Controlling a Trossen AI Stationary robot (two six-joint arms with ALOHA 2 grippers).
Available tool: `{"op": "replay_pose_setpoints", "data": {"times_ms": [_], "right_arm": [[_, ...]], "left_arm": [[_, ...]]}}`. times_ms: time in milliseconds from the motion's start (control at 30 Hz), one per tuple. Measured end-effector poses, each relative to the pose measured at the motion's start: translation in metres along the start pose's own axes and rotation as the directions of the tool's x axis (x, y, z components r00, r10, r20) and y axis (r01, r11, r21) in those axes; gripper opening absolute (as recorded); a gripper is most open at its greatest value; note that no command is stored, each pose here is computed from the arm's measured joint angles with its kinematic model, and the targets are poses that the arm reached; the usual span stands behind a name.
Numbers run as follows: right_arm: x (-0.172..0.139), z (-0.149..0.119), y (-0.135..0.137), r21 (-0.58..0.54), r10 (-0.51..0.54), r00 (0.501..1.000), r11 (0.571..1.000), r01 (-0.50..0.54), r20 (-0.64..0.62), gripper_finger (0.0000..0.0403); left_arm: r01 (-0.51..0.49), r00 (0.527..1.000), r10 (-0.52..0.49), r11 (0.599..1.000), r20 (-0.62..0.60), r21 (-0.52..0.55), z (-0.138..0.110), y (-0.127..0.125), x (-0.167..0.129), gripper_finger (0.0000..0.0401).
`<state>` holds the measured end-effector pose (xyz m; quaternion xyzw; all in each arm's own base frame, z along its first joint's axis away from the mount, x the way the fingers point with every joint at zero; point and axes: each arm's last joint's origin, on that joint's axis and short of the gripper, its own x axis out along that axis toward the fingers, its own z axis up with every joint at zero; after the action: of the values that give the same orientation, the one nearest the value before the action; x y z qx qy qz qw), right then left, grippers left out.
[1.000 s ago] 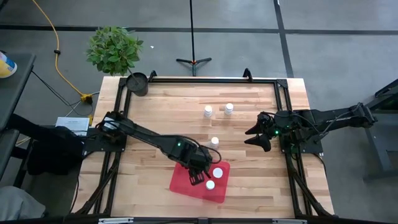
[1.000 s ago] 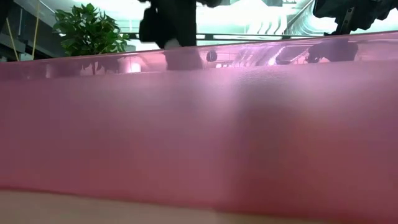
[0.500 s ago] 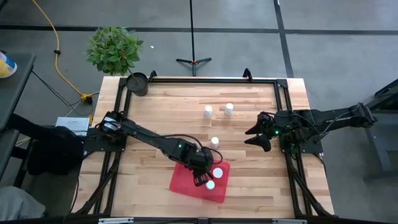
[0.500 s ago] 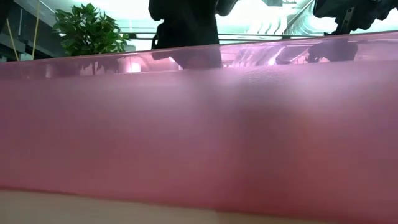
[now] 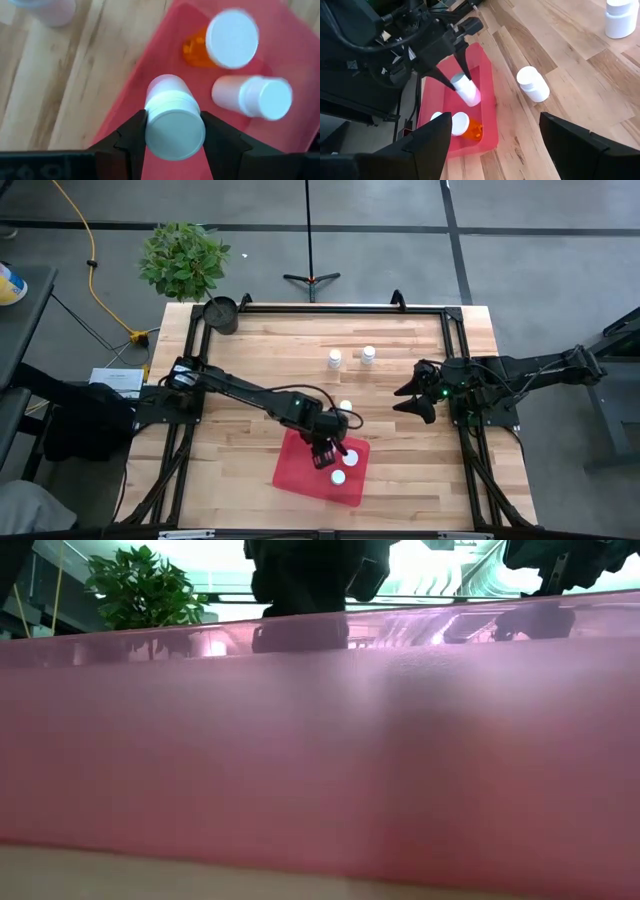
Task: Pick and place pill bottles into a basket
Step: Put the white medicine bottle into the red container
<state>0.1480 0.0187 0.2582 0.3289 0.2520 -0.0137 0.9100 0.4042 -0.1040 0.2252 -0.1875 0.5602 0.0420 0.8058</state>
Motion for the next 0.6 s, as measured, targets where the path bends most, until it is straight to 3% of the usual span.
{"op": "replay_pose_setpoints", "data": {"times_ms": [133,367,600], "right_arm": [[0.0,0.0,0.0,-0.007,-0.001,1.0,1.0,0.001,-0.001,0.0291],[0.0,0.0,0.0,-0.015,-0.007,1.0,1.0,0.007,-0.002,0.0291],[0.0,-0.001,-0.001,-0.015,-0.01,1.0,1.0,0.009,-0.004,0.0291]], "left_arm": [[0.04,0.998,-0.04,0.999,-0.042,0.003,-0.001,-0.001,0.006,0.0196],[0.021,0.995,-0.019,1.0,-0.097,0.017,0.0,-0.002,0.011,0.0196],[0.019,0.998,-0.016,0.998,-0.054,0.058,0.015,-0.011,0.005,0.0196]]}}
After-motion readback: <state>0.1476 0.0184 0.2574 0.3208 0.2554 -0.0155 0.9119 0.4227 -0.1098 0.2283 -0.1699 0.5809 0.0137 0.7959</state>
